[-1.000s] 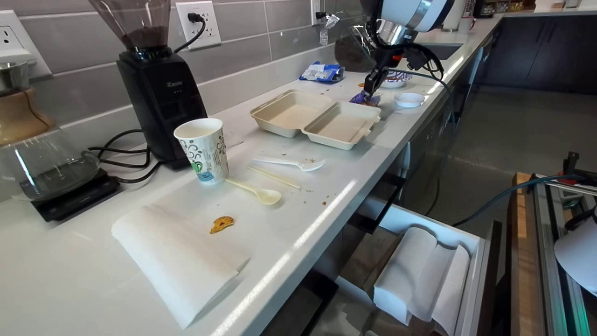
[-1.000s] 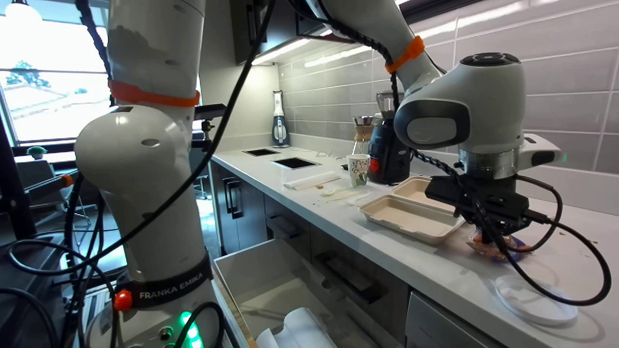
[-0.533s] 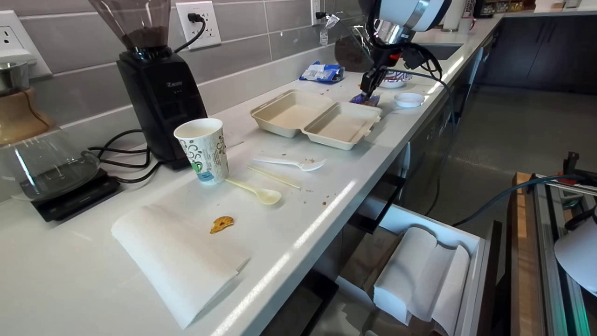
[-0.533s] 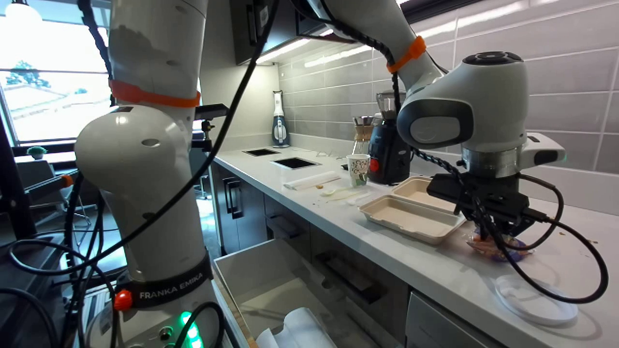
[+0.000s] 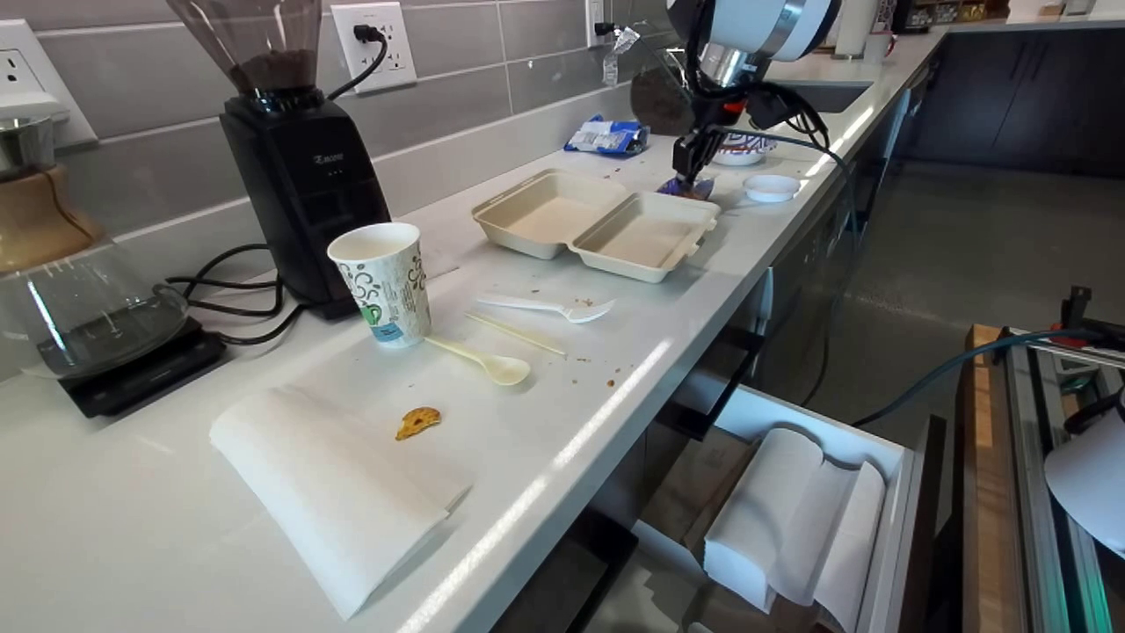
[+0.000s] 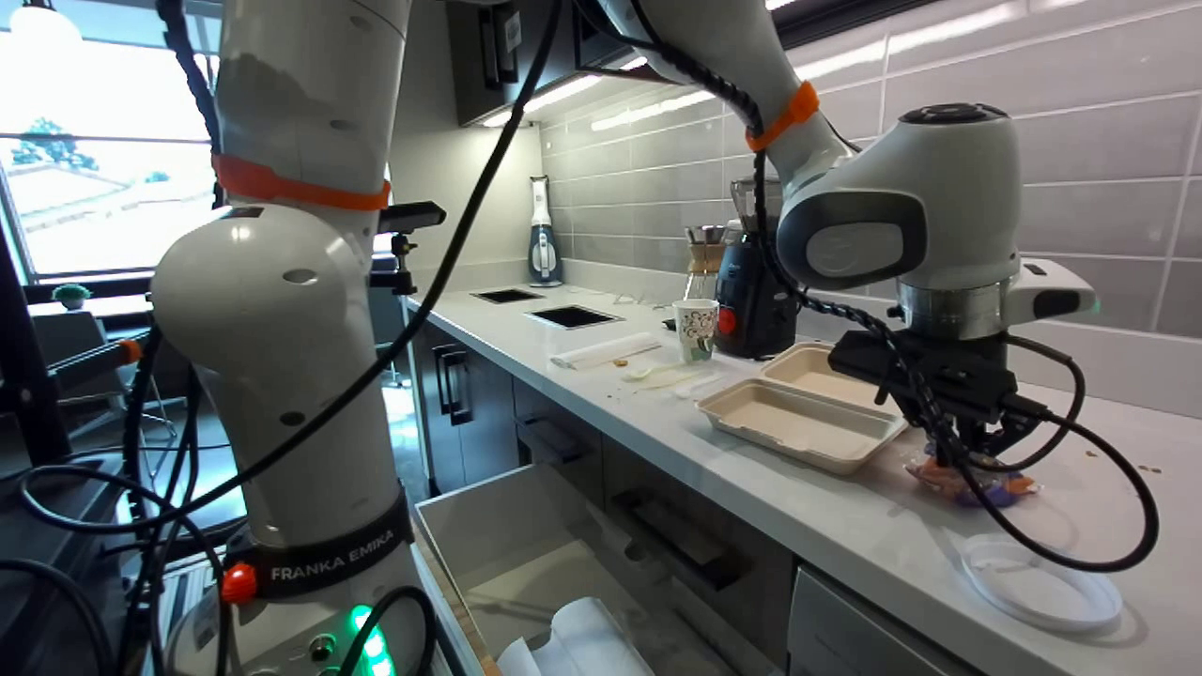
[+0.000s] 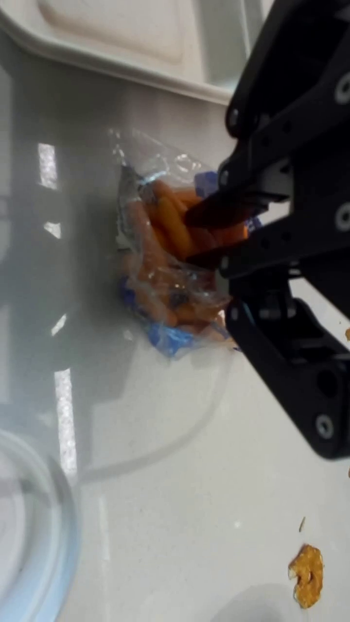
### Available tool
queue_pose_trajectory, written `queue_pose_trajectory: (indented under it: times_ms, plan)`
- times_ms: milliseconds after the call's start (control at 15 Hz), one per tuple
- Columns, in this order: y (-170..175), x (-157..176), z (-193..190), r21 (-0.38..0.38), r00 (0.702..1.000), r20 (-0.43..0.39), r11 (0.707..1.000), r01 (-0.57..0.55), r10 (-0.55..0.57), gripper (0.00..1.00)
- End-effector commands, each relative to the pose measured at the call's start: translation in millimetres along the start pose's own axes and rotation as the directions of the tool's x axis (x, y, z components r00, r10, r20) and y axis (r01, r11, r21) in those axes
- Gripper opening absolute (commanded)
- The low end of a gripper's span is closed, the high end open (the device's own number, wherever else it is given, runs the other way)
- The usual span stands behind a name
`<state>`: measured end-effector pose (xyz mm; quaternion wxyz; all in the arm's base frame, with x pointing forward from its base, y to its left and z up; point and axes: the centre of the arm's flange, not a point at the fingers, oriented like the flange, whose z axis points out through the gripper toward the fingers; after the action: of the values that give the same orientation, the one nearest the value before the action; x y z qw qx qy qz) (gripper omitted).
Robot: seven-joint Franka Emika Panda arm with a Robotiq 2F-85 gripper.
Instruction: Put one orange object on the spoon
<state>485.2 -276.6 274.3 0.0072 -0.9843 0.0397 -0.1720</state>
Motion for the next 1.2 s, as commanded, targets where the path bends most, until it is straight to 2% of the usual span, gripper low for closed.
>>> queue_pose_trajectory:
  times_ms: [0,200,333,533,600,667,800,867,933,1000,1067,1133]
  plan:
    - [-3,8,2,-0.043,0.998,0.06,0.998,-0.035,0.037,0.21]
    - [3,-2,-2,-0.068,0.995,0.084,0.996,-0.052,0.057,0.33]
    - [5,-4,-2,-0.078,0.993,0.098,0.995,-0.056,0.063,0.33]
    - [6,-5,-1,-0.09,0.991,0.119,0.994,-0.055,0.065,0.4]
    - [6,-6,-1,-0.09,0.99,0.124,0.994,-0.054,0.065,0.37]
    - [5,-6,1,-0.089,0.99,0.129,0.995,-0.053,0.064,0.39]
    - [4,-7,2,-0.082,0.989,0.137,0.995,-0.051,0.062,0.33]
    - [3,-7,2,-0.077,0.988,0.139,0.996,-0.05,0.06,0.2]
    - [3,-8,3,-0.073,0.988,0.143,0.996,-0.05,0.06,0.12]
    - [3,-9,3,-0.073,0.988,0.145,0.996,-0.051,0.061,0.09]
    - [4,-10,2,-0.071,0.987,0.146,0.996,-0.053,0.063,0.01]
    - [5,-11,2,-0.072,0.987,0.147,0.996,-0.054,0.064,0.0]
